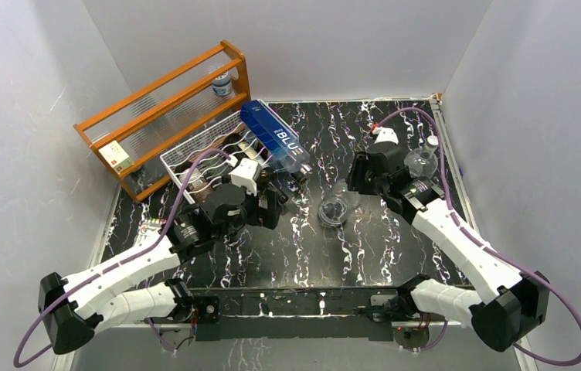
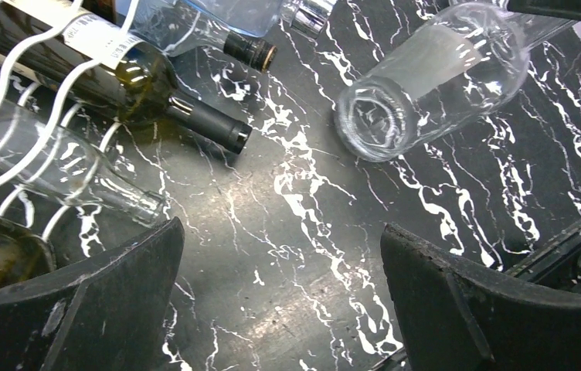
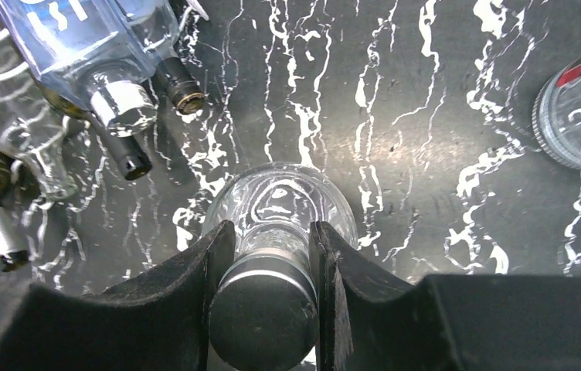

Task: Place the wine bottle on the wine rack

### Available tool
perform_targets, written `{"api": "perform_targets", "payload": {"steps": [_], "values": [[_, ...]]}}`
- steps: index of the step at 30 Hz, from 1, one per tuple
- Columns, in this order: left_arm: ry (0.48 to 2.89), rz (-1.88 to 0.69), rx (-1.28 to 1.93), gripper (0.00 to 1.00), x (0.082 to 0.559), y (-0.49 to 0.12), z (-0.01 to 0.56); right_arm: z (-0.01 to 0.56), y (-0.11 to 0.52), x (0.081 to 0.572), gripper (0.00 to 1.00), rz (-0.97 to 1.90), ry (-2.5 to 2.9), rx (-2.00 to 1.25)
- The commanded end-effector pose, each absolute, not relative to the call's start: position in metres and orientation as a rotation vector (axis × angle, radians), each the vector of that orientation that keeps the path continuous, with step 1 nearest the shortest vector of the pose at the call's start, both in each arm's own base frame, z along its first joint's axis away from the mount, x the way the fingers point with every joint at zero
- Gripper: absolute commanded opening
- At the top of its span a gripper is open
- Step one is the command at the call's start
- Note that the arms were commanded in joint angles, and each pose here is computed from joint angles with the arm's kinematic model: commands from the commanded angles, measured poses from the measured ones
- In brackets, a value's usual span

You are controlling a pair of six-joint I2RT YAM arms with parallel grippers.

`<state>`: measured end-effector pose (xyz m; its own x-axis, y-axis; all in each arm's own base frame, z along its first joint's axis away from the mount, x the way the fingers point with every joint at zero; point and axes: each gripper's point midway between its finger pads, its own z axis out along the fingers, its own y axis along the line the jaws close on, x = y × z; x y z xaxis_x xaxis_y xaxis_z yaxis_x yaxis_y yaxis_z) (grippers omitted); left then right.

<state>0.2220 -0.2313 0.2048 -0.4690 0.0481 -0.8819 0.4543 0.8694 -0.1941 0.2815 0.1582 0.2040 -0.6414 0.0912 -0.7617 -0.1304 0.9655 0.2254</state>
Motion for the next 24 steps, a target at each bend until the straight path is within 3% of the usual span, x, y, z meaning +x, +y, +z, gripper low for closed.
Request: {"api": "perform_targets", "payload": {"steps": [1, 14, 24], "values": [[2.021, -0.606, 0.309, 0.98, 0.221, -0.247, 0.221, 0.264, 0.172, 0.29, 0.06, 0.571, 2.034, 0.198], [2.165, -0.722, 0.258, 0.98, 0.239, -0.284, 0.197, 0.17, 0.172, 0.201, 0.04, 0.783, 2.261, 0.143], [2.187, -0.727, 0.209, 0.98, 0.262, -0.281, 0.198, 0.157, 0.195, 0.158, 0.03, 0.953, 2.412, -0.171]]}}
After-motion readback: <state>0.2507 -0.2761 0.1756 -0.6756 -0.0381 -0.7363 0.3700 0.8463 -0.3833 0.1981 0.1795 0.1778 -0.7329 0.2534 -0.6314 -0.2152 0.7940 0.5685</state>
